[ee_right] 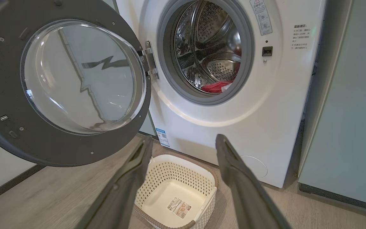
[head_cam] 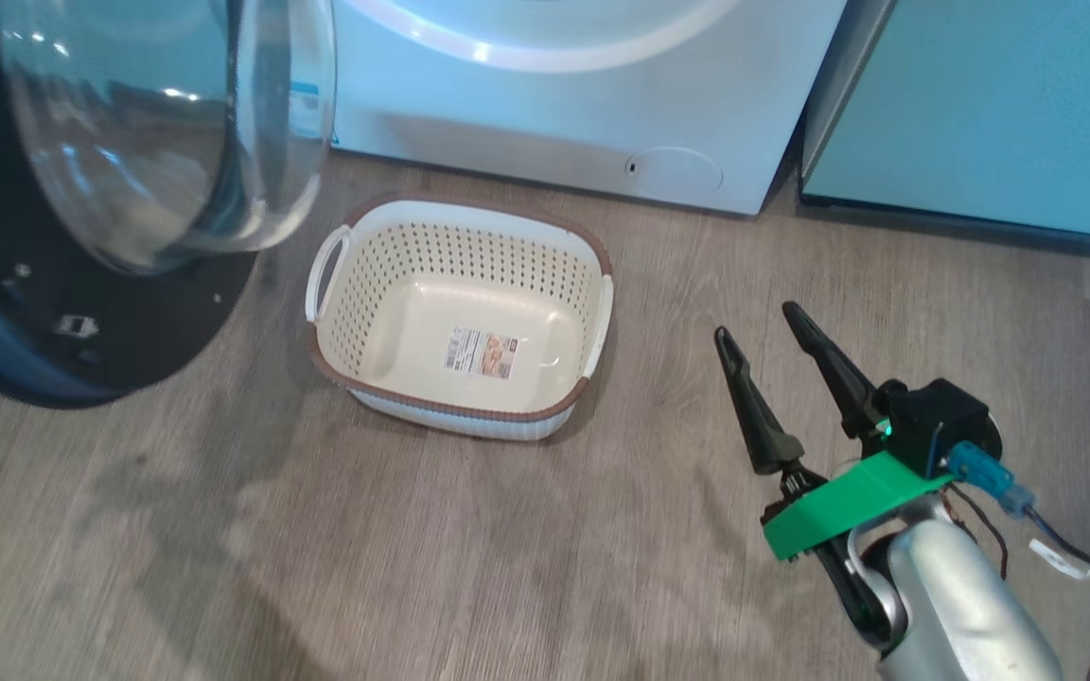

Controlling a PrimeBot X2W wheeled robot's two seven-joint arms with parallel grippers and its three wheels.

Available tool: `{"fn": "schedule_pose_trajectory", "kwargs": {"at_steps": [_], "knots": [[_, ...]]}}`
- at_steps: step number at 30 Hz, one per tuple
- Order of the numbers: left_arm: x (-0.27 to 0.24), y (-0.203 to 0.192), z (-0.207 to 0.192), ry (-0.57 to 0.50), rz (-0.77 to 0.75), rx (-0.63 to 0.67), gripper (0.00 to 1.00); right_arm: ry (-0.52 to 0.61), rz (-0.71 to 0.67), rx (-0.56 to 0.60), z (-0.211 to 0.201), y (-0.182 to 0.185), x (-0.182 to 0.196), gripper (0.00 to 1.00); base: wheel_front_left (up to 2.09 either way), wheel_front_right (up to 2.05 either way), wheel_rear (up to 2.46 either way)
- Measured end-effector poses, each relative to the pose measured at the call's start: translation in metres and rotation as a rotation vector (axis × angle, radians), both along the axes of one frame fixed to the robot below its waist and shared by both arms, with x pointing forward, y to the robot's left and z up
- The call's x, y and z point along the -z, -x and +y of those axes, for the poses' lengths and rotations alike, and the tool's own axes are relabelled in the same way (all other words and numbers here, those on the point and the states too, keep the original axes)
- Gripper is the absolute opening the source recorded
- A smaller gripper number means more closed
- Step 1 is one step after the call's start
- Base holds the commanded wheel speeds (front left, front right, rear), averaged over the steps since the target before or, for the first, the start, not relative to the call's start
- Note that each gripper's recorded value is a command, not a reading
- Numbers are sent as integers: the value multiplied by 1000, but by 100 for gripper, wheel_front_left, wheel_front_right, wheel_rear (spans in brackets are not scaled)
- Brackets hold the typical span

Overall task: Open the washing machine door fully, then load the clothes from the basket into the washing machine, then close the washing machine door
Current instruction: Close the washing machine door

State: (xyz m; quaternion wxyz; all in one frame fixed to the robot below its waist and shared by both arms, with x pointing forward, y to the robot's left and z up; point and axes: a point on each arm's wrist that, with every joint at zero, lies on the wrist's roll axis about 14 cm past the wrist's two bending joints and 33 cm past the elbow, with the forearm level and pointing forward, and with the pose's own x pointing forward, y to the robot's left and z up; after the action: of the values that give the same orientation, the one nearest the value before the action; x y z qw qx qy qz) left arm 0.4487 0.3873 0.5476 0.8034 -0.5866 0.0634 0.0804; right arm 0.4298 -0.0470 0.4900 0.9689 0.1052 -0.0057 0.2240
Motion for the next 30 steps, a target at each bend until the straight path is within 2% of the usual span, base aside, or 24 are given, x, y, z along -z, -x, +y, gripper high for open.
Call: {"fn": "schedule_pose_trajectory", "kwargs": {"at_steps": [14, 24, 30], "knots": [[2, 12, -111, 179, -123, 290, 0, -15, -35, 35, -10, 15, -18, 100, 0, 0, 0], [10, 7, -157, 246, -121, 407, 0, -7, -1, 70, -23, 18, -6, 100, 0, 0, 0], [17, -8, -197, 362, -132, 476, 0, -2, 27, 106, -36, 17, 4, 100, 0, 0, 0]]}}
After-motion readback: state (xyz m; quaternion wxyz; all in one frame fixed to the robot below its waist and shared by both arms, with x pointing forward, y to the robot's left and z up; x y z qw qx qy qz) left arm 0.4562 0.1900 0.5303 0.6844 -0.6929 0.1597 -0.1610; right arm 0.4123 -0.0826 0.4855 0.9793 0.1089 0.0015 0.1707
